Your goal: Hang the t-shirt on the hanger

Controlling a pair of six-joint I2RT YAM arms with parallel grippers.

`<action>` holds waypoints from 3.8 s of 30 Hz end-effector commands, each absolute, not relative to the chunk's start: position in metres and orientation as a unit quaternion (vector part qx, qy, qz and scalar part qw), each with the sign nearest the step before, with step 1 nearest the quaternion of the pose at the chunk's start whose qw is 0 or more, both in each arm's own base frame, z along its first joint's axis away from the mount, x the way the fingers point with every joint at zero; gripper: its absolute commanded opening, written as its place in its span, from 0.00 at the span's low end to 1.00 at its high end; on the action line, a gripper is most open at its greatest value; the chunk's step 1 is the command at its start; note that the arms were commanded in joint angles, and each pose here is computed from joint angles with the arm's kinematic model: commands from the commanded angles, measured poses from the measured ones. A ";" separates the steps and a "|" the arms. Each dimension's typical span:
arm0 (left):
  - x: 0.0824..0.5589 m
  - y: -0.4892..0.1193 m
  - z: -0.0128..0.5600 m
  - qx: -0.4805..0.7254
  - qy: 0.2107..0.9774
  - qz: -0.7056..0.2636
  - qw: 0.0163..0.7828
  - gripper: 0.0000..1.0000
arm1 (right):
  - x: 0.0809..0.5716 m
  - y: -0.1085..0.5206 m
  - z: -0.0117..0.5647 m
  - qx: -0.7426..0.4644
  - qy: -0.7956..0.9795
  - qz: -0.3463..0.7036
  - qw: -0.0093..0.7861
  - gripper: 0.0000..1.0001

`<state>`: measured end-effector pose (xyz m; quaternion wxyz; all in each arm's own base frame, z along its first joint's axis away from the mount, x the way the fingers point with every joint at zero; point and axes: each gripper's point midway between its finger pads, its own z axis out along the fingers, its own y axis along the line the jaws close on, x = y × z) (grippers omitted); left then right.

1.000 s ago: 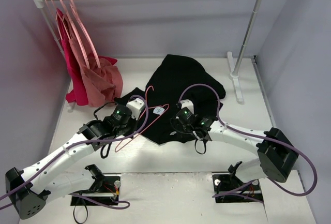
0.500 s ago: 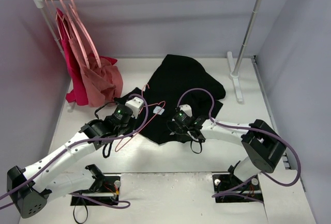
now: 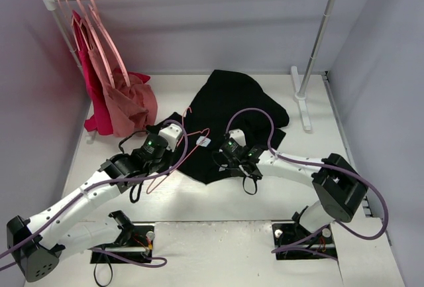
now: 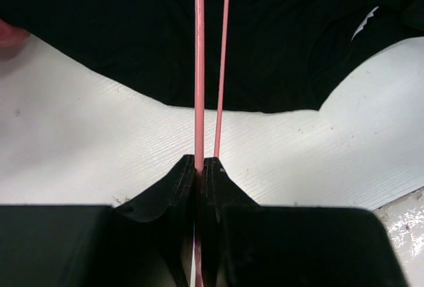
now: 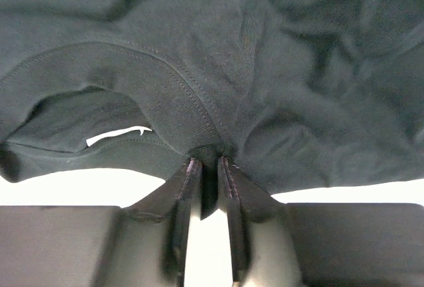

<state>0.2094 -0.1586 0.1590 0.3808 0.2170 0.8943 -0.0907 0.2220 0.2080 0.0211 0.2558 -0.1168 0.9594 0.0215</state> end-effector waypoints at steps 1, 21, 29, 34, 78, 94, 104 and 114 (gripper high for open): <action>0.222 -0.169 0.192 0.213 0.869 -0.117 0.432 0.00 | 0.240 0.210 0.054 -0.119 0.945 0.014 0.304 0.19; 0.217 -0.165 0.178 0.209 0.876 -0.116 0.420 0.00 | 0.234 0.223 0.052 -0.138 0.935 0.017 0.325 0.31; 0.216 -0.165 0.176 0.208 0.877 -0.116 0.417 0.00 | 0.229 0.224 0.042 -0.154 0.936 0.007 0.317 0.33; 0.216 -0.165 0.175 0.206 0.878 -0.116 0.417 0.00 | 0.231 0.226 0.029 -0.158 0.939 -0.006 0.307 0.32; 0.175 -0.201 0.230 0.295 0.777 -0.283 0.479 0.00 | 0.319 0.172 0.127 -0.099 0.919 -0.017 0.381 0.00; 0.176 -0.224 0.210 0.332 0.786 -0.291 0.433 0.00 | 0.317 0.186 0.137 -0.121 0.916 0.024 0.381 0.00; 0.186 -0.274 0.221 0.343 0.704 -0.329 0.529 0.00 | 0.321 0.208 0.182 -0.151 0.899 0.076 0.404 0.00; 0.211 -0.282 0.269 0.283 0.582 -0.348 0.678 0.00 | 0.324 0.224 0.286 -0.177 0.848 0.133 0.482 0.00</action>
